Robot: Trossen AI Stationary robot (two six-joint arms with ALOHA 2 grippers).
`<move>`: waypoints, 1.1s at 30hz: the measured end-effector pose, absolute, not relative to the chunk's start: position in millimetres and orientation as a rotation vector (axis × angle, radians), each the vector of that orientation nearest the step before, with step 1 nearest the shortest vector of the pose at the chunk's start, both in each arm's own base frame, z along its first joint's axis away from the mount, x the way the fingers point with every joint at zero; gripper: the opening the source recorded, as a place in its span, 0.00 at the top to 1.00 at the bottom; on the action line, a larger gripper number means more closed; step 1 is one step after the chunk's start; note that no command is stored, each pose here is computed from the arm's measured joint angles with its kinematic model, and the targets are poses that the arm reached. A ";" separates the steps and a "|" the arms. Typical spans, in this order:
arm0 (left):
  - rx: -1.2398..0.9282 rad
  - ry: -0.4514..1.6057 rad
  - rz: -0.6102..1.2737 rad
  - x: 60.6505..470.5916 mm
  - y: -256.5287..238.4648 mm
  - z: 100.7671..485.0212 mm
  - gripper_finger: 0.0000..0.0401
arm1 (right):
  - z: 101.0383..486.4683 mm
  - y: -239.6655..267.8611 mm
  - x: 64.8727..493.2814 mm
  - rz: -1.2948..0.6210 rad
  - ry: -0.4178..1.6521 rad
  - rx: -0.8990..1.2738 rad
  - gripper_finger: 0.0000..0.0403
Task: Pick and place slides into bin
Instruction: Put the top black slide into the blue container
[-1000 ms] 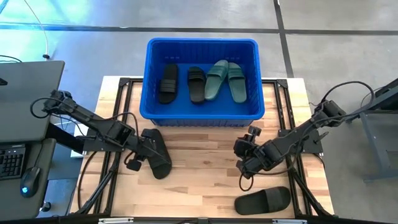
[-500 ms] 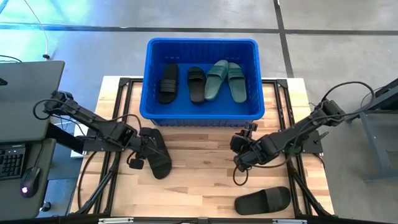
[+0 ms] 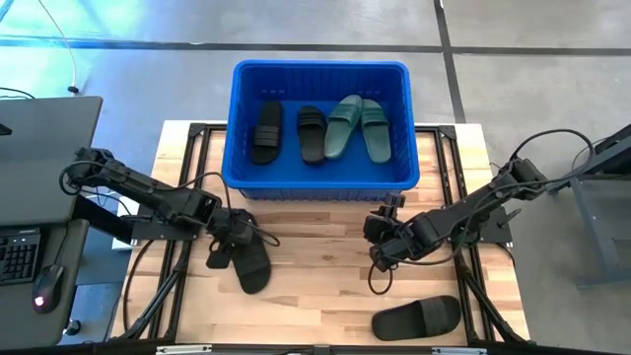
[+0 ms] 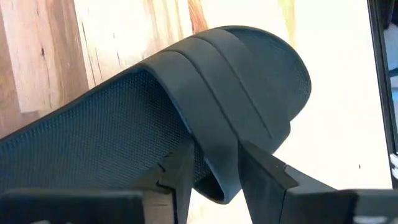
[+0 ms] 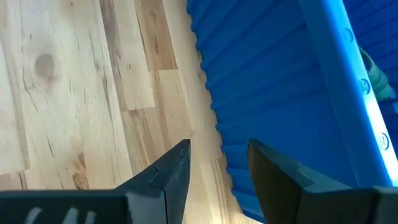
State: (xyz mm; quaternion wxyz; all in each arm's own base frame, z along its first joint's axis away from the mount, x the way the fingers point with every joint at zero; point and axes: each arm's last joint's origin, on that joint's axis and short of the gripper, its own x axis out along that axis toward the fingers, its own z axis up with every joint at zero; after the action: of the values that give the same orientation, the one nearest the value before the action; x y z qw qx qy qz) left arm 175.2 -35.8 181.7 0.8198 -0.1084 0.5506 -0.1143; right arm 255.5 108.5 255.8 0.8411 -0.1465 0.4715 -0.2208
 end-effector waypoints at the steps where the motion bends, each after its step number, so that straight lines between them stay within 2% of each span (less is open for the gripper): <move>1: -0.231 1.173 -0.239 175.3 -35.7 181.6 0.72 | 255.8 108.5 255.5 -0.468 0.995 -0.306 0.63; 12: -0.371 1.143 -0.285 170.4 -37.9 157.9 0.72 | 255.4 111.3 257.6 -0.420 1.003 -0.249 0.63; 21: -0.346 0.893 -0.430 188.9 -42.9 172.2 0.72 | 255.5 111.4 257.9 -0.420 1.001 -0.247 0.63; 33: -0.491 1.021 -0.327 182.2 -41.6 166.3 0.72 | 255.5 111.4 257.9 -0.419 1.001 -0.248 0.63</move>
State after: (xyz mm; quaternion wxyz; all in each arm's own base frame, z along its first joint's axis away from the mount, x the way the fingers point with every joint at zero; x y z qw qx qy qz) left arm 182.2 -41.6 166.3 0.8312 -0.2316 0.4814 -0.1541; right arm 257.9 111.4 255.5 0.8491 -0.1178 0.4749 -0.1991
